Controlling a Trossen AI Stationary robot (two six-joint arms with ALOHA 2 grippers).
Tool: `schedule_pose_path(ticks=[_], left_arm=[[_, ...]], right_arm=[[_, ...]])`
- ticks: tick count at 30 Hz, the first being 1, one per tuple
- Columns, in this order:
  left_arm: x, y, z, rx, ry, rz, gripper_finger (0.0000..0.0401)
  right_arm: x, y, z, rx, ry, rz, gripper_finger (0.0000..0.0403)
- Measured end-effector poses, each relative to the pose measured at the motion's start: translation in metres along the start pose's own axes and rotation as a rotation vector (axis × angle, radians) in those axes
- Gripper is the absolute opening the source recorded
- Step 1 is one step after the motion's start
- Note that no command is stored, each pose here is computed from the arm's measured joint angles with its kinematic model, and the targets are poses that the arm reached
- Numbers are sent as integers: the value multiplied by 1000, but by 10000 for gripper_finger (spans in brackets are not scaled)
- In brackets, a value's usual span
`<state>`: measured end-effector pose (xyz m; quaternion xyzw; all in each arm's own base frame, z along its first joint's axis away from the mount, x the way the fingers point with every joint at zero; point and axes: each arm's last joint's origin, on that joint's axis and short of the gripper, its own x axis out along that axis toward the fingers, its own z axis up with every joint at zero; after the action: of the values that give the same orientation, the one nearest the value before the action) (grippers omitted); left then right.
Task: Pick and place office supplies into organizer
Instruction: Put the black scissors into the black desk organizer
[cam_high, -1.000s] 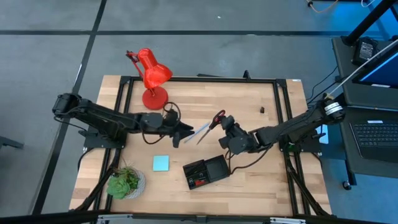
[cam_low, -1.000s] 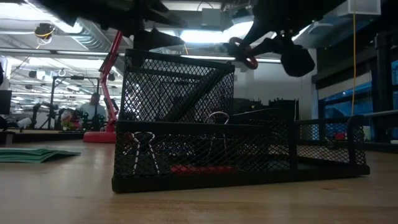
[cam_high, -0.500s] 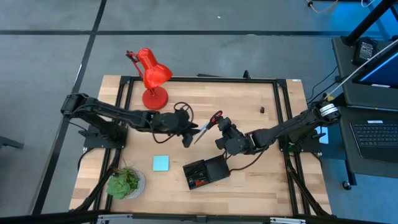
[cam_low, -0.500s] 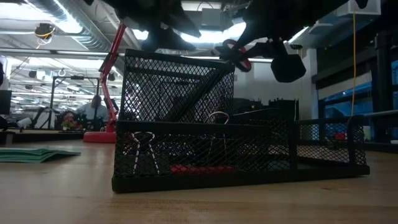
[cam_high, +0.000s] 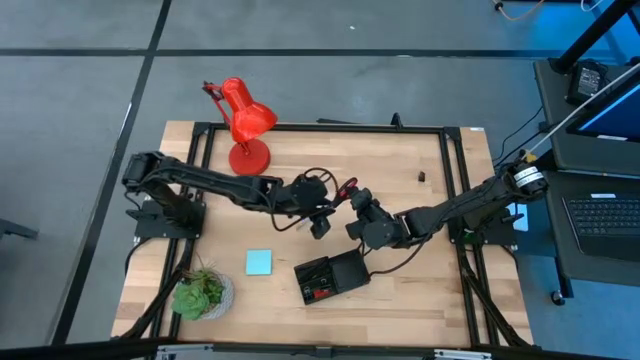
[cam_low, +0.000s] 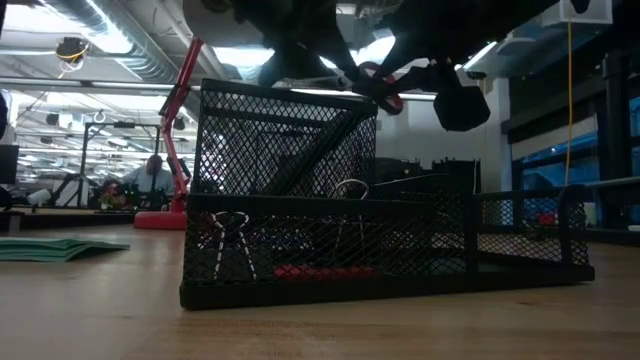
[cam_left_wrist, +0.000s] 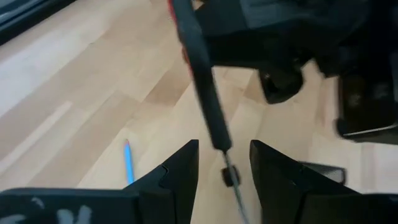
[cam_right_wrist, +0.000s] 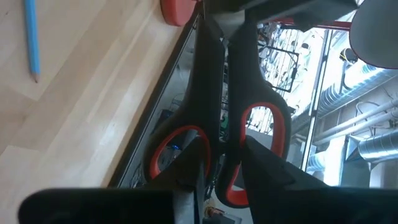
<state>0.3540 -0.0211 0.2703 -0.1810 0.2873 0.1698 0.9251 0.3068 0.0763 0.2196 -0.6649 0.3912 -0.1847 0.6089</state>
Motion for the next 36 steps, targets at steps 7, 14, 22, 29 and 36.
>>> schedule_pose_path(ticks=[7,14,22,29,36], left_arm=[[16,3,6,-6,11,46,139],[18,7,11,-20,3,50,138],[18,7,11,-9,-2,45,80],[18,6,11,62,1,41,28],[18,5,10,67,7,35,28]], right_arm=[[0,0,0,29,-1,-1,78],[0,-1,0,34,0,-3,78],[0,-1,0,35,0,-3,84],[0,-1,0,33,7,-6,106],[-1,-1,0,82,-2,-4,112]])
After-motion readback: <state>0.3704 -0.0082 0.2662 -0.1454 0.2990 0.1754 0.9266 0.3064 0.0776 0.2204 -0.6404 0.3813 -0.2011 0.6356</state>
